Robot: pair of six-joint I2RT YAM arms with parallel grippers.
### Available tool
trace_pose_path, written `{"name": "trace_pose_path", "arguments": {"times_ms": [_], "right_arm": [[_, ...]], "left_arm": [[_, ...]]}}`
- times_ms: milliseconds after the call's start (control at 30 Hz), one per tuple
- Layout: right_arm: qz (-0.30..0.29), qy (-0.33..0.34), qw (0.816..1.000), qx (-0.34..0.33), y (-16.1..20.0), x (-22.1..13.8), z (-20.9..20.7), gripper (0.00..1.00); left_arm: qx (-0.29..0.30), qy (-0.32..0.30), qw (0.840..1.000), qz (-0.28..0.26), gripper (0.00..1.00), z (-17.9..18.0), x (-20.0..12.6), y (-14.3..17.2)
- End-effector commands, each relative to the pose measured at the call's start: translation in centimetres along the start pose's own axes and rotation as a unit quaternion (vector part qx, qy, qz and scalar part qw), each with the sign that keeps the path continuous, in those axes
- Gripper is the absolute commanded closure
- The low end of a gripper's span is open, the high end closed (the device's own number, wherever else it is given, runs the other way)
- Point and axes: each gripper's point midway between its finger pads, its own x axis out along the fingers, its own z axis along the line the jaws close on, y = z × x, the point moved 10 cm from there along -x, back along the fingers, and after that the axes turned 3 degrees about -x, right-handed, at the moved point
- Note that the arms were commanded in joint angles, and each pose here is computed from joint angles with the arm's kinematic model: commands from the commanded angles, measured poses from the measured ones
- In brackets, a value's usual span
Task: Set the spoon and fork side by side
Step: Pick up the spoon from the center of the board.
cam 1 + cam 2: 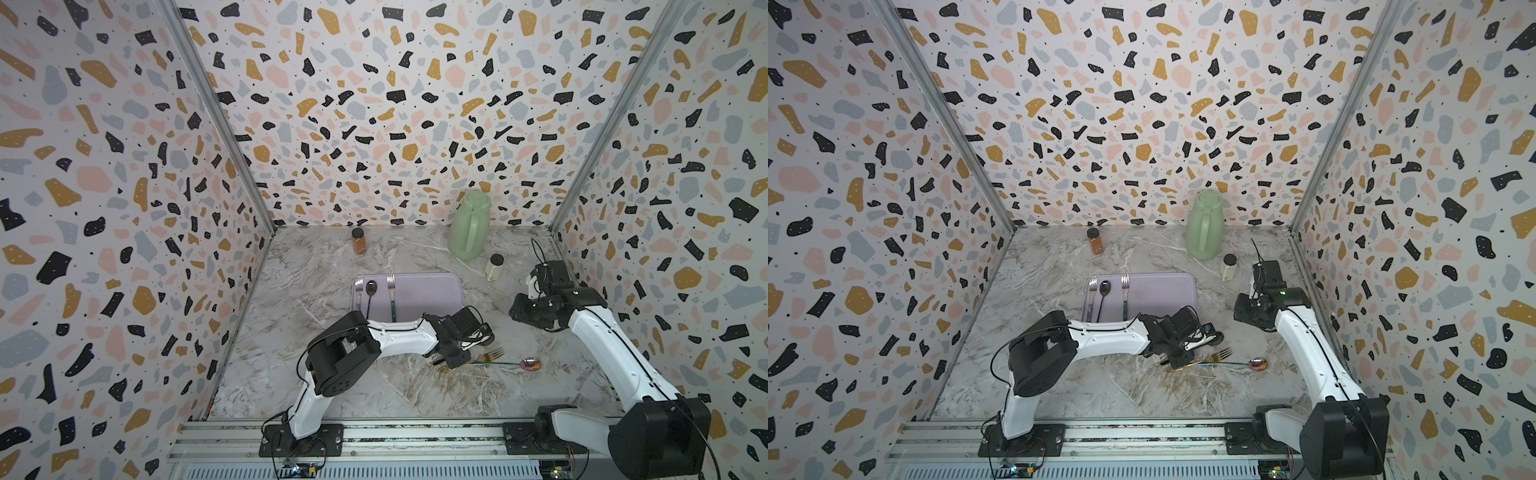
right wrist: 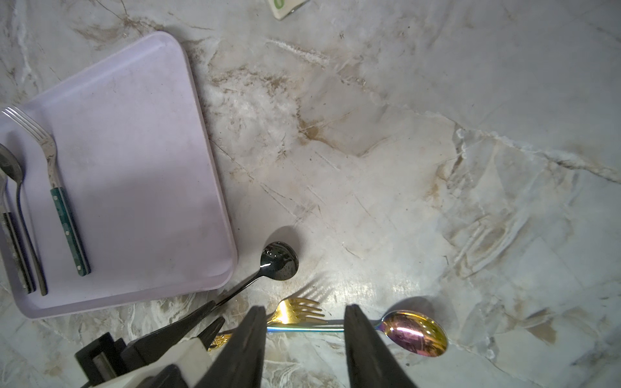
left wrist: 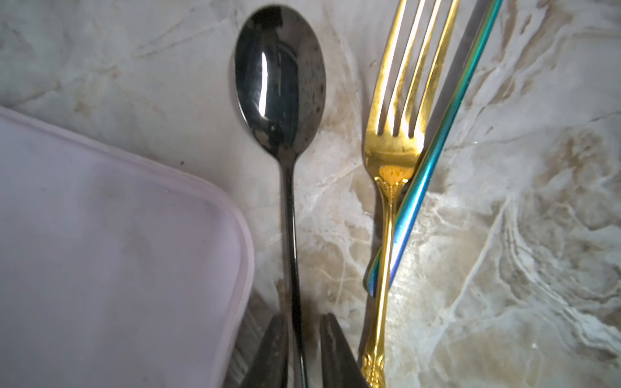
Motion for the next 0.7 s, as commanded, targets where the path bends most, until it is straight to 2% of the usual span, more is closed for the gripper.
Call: {"name": "trace_pose_path", "arguments": {"times_ms": [0, 133, 300, 667], "right_arm": [[-0.002, -0.002, 1.0, -0.002, 0.0, -0.1, -0.1, 0.56], [0.0, -0.005, 1.0, -0.001, 0.0, -0.1, 0.0, 0.56], [-0.003, -0.005, 1.0, -0.001, 0.0, -0.2, -0.1, 0.56], [-0.001, -0.013, 1.0, -0.001, -0.1, -0.2, 0.1, 0.56]], "left_arm": [[-0.008, 0.002, 1.0, -0.006, 0.79, -0.1, 0.2, 0.2], [-0.006, -0.02, 1.0, 0.001, 0.71, 0.3, 0.5, 0.4], [-0.008, -0.013, 1.0, 0.004, 0.7, 0.4, 1.1, 0.4], [-0.013, 0.023, 1.0, 0.006, 0.8, -0.1, 2.4, -0.1]]}}
